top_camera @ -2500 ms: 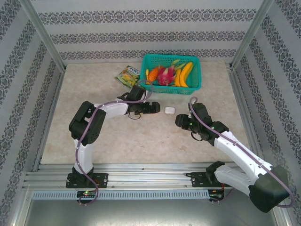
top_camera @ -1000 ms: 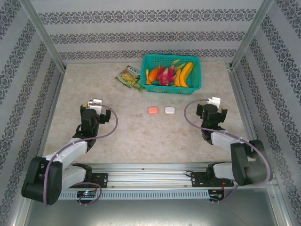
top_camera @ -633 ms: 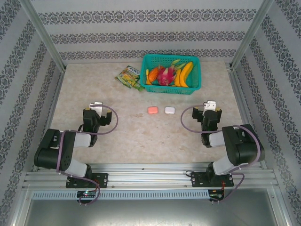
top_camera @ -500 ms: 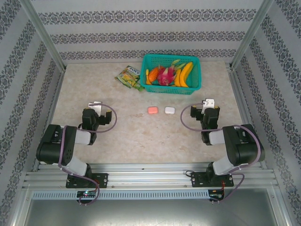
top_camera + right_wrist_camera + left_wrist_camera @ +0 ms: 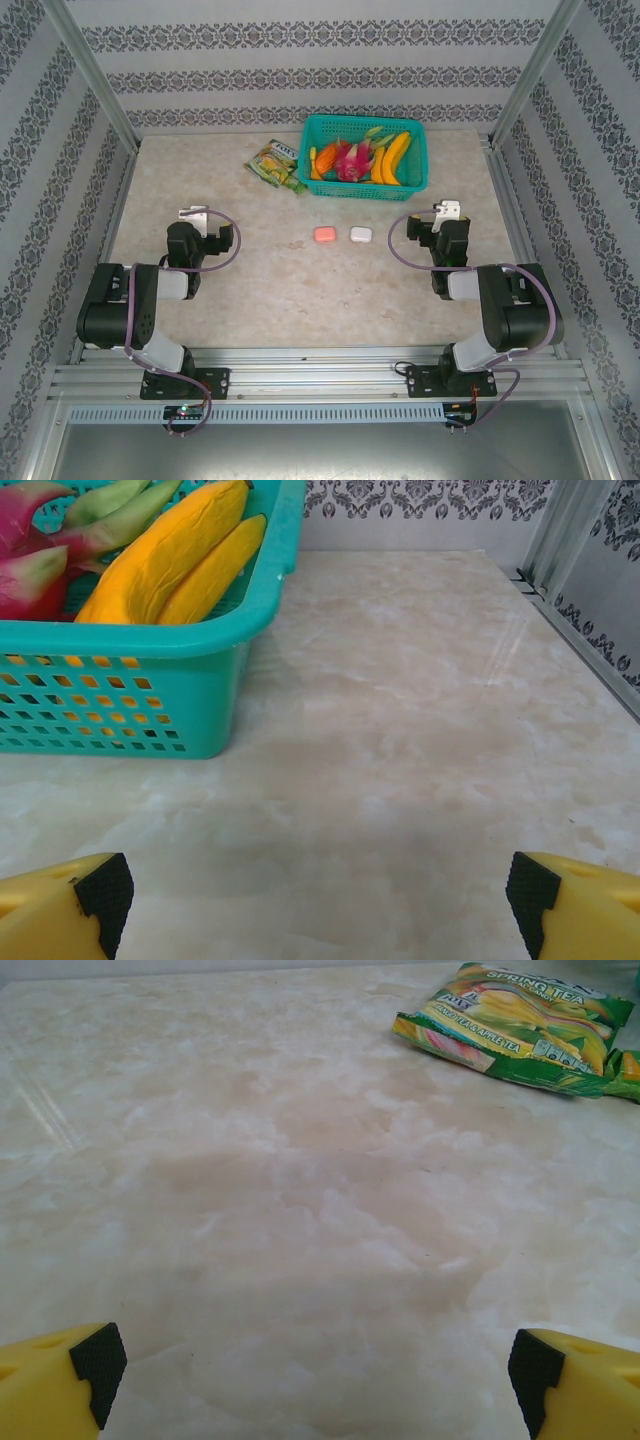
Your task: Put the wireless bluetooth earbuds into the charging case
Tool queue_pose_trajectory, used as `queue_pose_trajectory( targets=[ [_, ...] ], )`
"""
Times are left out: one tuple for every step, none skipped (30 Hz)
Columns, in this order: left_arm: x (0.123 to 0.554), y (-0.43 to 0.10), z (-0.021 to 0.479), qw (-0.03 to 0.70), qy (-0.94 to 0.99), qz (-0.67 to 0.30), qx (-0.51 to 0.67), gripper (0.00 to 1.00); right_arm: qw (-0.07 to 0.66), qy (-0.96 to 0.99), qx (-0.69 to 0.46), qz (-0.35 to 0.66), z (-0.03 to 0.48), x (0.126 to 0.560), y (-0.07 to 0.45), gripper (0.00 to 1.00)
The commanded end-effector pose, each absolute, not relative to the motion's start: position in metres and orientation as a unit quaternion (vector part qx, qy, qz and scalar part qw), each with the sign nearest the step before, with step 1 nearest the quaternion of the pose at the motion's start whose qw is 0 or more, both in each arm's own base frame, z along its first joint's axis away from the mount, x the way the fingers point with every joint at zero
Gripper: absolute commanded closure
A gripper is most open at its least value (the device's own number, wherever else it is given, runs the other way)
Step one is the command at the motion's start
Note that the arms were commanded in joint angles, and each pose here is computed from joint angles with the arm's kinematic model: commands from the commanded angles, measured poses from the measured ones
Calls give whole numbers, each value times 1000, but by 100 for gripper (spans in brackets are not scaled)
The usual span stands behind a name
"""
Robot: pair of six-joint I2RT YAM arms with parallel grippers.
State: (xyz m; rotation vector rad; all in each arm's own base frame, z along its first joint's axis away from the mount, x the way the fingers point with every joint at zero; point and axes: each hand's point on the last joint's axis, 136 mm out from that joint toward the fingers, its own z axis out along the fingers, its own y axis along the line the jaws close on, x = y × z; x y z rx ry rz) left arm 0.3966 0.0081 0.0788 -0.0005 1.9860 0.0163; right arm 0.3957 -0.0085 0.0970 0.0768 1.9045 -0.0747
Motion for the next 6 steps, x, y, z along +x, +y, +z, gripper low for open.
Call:
queue_pose_trajectory(
  targets=[
    [399,5,81,548,836,2,-6,0,585,810,30,-15,105,399,-4,2],
    [400,6,82,549,836,2,-6,0,584,811,30,-12,104,399,-4,2],
    [399,5,82,549,836,2,-6,0,585,811,31,-12,104,399,-5,2],
    [400,5,82,549,836,2,-6,0,585,811,29,-12,104,398,-4,2],
    [400,5,82,549,836,2,-6,0,588,808,27,-12,106,397,-3,2],
    [399,6,81,548,836,2,-6,0,590,807,21,-10,107,397,-1,2]
  ],
)
